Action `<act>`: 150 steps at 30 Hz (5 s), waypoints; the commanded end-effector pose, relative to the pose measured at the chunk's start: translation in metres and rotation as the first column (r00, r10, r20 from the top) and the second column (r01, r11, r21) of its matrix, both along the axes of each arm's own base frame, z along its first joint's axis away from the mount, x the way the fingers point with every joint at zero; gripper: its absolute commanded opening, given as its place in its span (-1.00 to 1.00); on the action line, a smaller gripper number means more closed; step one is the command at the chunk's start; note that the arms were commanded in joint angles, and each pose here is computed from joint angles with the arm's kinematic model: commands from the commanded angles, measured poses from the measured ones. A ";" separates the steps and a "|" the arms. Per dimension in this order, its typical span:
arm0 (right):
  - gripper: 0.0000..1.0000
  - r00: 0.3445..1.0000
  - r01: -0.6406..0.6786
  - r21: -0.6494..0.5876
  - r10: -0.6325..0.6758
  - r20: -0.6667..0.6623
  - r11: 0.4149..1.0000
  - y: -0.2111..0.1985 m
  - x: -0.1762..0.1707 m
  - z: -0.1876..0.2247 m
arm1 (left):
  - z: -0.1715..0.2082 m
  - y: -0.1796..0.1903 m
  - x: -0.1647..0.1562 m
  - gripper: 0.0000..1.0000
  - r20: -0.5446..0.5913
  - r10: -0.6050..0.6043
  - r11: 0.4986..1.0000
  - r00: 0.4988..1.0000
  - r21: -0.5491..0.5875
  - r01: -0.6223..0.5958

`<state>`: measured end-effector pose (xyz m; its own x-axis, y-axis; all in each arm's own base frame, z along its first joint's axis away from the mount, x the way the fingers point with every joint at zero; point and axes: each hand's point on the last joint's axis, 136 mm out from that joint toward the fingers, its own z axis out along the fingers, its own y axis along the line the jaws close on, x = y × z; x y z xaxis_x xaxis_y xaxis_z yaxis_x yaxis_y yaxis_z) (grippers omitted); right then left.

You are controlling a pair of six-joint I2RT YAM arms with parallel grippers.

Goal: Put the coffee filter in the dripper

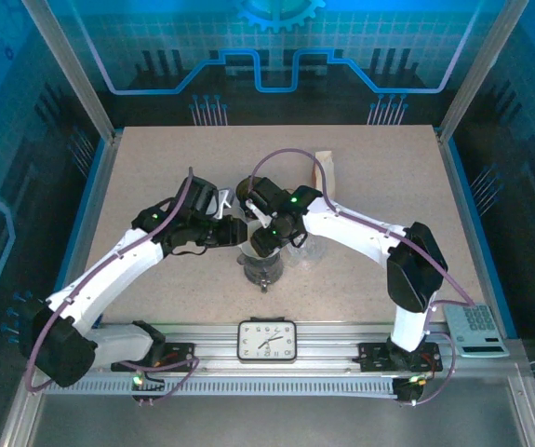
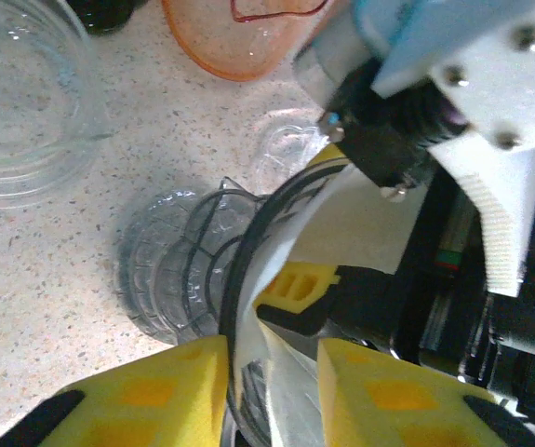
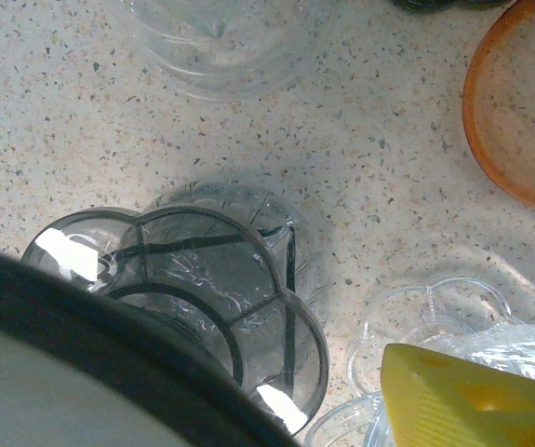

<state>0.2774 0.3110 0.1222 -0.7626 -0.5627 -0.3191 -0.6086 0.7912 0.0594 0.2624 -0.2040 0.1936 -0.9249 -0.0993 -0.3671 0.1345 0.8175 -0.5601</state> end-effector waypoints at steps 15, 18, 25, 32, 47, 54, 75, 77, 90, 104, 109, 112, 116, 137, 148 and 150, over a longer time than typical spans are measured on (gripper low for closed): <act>0.27 1.000 -0.005 -0.043 0.004 -0.023 0.999 0.000 -0.006 -0.015 | -0.030 0.016 -0.004 -0.55 -0.079 0.041 0.994 0.996 0.102 -0.033; 0.27 1.000 -0.003 -0.044 0.002 -0.021 0.999 -0.001 -0.005 -0.015 | -0.030 0.014 -0.004 -0.62 -0.081 0.036 0.996 0.996 0.086 -0.029; 0.27 1.000 -0.001 -0.044 0.000 -0.019 0.999 -0.001 -0.005 -0.015 | -0.028 0.011 -0.006 -0.36 -0.082 0.028 0.998 0.996 0.061 -0.024; 0.27 1.000 0.006 -0.027 -0.006 -0.010 1.000 0.002 -0.003 -0.010 | -0.032 0.009 -0.009 -0.61 -0.101 0.017 0.998 0.995 0.058 -0.011; 0.31 0.990 0.061 0.101 -0.073 0.121 0.993 -0.010 0.007 0.071 | -0.032 0.008 -0.007 -0.62 -0.101 0.016 0.998 0.995 0.056 -0.011; 0.31 0.983 0.108 0.131 -0.126 0.137 0.985 -0.028 0.002 0.080 | -0.031 0.007 -0.007 -0.54 -0.098 0.021 0.999 0.995 0.051 -0.016; 0.32 0.977 0.127 0.175 -0.154 0.150 0.976 -0.033 0.003 0.093 | -0.025 0.010 -0.008 -0.14 -0.079 0.036 0.999 0.996 0.040 -0.033; 0.32 0.975 0.129 0.183 -0.158 0.154 0.975 -0.035 0.003 0.097 | -0.023 0.011 -0.008 -0.06 -0.070 0.041 0.999 0.997 0.039 -0.038; 0.33 0.964 0.146 0.235 -0.192 0.185 0.961 -0.044 0.005 0.120 | -0.001 0.010 -0.010 0.08 -0.038 0.046 0.999 0.998 0.004 -0.046; 0.36 0.900 0.211 0.288 -0.301 0.317 0.934 -0.087 0.005 0.144 | 0.055 0.046 -0.007 0.26 0.168 0.186 0.982 0.968 0.010 -0.190; 0.37 0.870 0.236 0.303 -0.340 0.357 0.923 -0.105 0.000 0.132 | 0.055 0.070 0.003 0.35 0.210 0.312 0.949 0.927 -0.028 -0.313; 0.37 0.859 0.219 0.340 -0.346 0.377 0.915 -0.111 -0.007 0.125 | 0.044 0.082 0.012 0.40 0.194 0.393 0.920 0.899 -0.074 -0.386; 0.39 0.880 0.187 0.353 -0.316 0.355 0.917 -0.114 -0.020 0.112 | 0.016 0.084 0.029 0.38 0.117 0.422 0.906 0.899 -0.096 -0.413; 0.38 0.908 0.252 0.373 -0.351 0.228 0.893 -0.132 -0.047 0.059 | -0.097 0.097 0.113 -0.19 -0.020 0.491 0.851 0.871 0.225 -0.474; 0.38 0.907 0.285 0.368 -0.373 0.195 0.885 -0.139 -0.053 0.036 | -0.110 0.086 0.094 -0.58 -0.060 0.415 0.866 0.908 0.332 -0.374; 0.38 0.908 0.291 0.368 -0.376 0.184 0.883 -0.140 -0.054 0.032 | -0.110 0.087 0.092 -0.67 -0.067 0.416 0.863 0.907 0.342 -0.370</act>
